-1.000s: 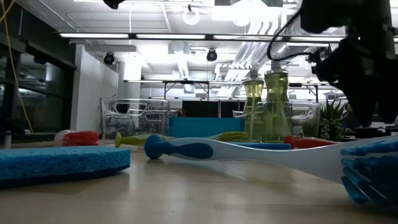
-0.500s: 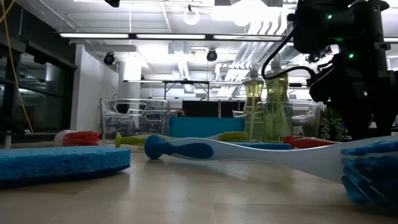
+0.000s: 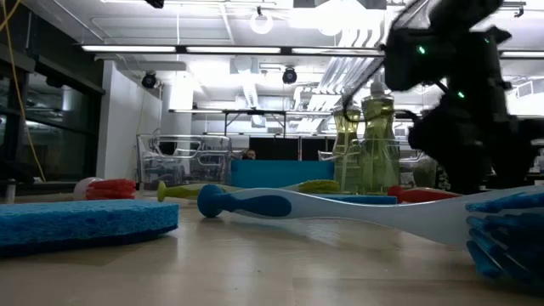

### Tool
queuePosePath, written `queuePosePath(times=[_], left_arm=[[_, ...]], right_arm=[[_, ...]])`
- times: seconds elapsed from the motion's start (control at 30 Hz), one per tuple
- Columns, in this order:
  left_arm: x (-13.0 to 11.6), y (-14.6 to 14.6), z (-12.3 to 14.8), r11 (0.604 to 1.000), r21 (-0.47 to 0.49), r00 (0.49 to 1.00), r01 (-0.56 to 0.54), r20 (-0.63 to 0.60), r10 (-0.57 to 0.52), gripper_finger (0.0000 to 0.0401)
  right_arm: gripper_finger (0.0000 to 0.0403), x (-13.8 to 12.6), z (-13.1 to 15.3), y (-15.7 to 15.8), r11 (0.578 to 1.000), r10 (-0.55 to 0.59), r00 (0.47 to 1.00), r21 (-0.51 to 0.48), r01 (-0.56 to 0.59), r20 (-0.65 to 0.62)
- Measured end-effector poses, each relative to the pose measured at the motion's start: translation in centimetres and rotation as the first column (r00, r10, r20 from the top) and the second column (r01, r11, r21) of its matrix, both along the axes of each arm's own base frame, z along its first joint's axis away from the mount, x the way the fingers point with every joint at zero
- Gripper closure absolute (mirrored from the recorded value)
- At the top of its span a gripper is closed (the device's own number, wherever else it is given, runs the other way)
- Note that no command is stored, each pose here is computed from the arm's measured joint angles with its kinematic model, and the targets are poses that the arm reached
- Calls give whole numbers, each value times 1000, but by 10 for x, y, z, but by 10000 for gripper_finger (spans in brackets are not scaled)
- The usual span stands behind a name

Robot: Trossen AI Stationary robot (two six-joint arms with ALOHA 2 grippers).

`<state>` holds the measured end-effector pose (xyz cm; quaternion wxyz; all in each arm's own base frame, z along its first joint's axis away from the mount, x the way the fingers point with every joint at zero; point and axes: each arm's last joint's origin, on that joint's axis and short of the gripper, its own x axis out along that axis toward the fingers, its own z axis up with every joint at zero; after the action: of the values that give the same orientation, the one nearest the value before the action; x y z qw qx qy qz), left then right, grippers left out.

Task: Pick & Place Kitchen Sink Supplies
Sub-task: Put the blue sponge into the blue bin

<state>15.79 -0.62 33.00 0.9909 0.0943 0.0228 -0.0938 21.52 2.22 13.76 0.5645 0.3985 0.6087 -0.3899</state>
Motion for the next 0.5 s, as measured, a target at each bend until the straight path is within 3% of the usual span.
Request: queuePosePath(times=[0.37,0.5], left_arm=[[0,0,0,1000,0,1000,-2,-1,2,73],[0,0,0,1000,1,1000,-3,-1,3,73]], right_arm=[[16,-9,-12,0,1000,16,1000,13,-16,12],[34,-9,-12,0,1000,24,1000,12,-24,5]])
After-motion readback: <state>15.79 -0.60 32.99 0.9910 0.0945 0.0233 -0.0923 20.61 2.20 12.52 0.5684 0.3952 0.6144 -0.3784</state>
